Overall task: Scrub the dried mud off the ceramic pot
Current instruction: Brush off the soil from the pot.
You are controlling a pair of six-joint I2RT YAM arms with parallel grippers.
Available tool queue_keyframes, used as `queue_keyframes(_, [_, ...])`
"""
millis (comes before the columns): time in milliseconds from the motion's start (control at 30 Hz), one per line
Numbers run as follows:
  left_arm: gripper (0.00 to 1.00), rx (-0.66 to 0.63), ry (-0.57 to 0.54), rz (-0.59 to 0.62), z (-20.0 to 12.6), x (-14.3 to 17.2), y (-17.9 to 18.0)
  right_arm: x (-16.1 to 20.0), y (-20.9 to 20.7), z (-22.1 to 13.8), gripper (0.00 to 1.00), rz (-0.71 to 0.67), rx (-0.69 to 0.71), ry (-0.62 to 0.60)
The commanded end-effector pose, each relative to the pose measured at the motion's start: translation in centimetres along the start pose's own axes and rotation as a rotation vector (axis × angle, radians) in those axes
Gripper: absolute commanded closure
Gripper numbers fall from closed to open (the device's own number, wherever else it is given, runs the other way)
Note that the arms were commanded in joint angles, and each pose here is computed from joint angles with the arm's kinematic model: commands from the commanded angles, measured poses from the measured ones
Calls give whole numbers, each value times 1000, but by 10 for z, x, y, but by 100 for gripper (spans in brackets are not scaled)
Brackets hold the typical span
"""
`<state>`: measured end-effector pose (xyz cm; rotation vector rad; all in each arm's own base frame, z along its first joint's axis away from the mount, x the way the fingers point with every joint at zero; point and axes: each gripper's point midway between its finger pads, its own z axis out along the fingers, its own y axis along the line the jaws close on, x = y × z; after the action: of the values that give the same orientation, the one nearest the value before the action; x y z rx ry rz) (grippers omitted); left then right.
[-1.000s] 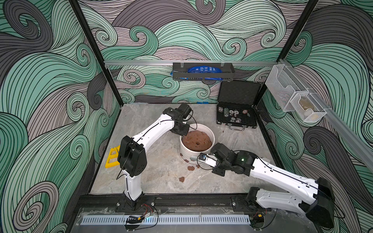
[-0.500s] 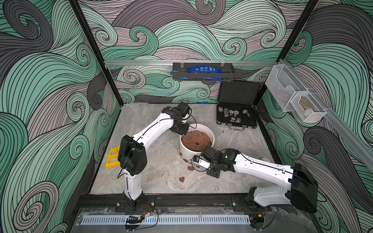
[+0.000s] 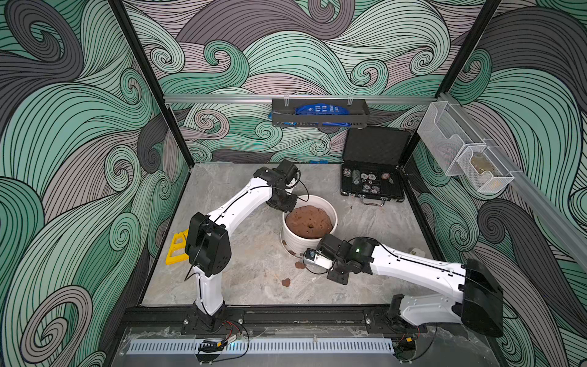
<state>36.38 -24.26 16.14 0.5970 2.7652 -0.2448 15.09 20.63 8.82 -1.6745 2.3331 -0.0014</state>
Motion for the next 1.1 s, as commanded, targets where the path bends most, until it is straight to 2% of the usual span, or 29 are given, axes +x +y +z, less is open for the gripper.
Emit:
queue_keyframes(0, [100, 67, -15, -27, 15, -13, -1, -23, 7, -29, 100, -36, -37, -116])
queue_keyframes(200, [100, 78, -19, -34, 14, -15, 1, -38, -11, -37, 100, -33, 51, -171])
queue_keyframes(367, [100, 92, -18, -32, 15, -16, 0, -42, -22, -21, 100, 13, 75, -120])
queue_keyframes(533, [100, 93, -16, -24, 16, -17, 1, -28, -25, -2, 100, 27, 88, -61])
queue_keyframes(700, [100, 107, -25, 4, 15, -20, 0, 0, -19, 9, 100, 8, 84, 29])
queue_keyframes(833, [100, 151, -37, 50, 12, -24, -4, -8, -13, -9, 100, -7, 52, -33])
queue_keyframes(1000, [100, 182, -46, 156, 9, -30, -8, -36, -1, -49, 100, -45, -21, -234])
queue_keyframes(1067, [100, 182, -39, 199, 9, -30, -7, -38, 0, -58, 100, -55, -20, -273])
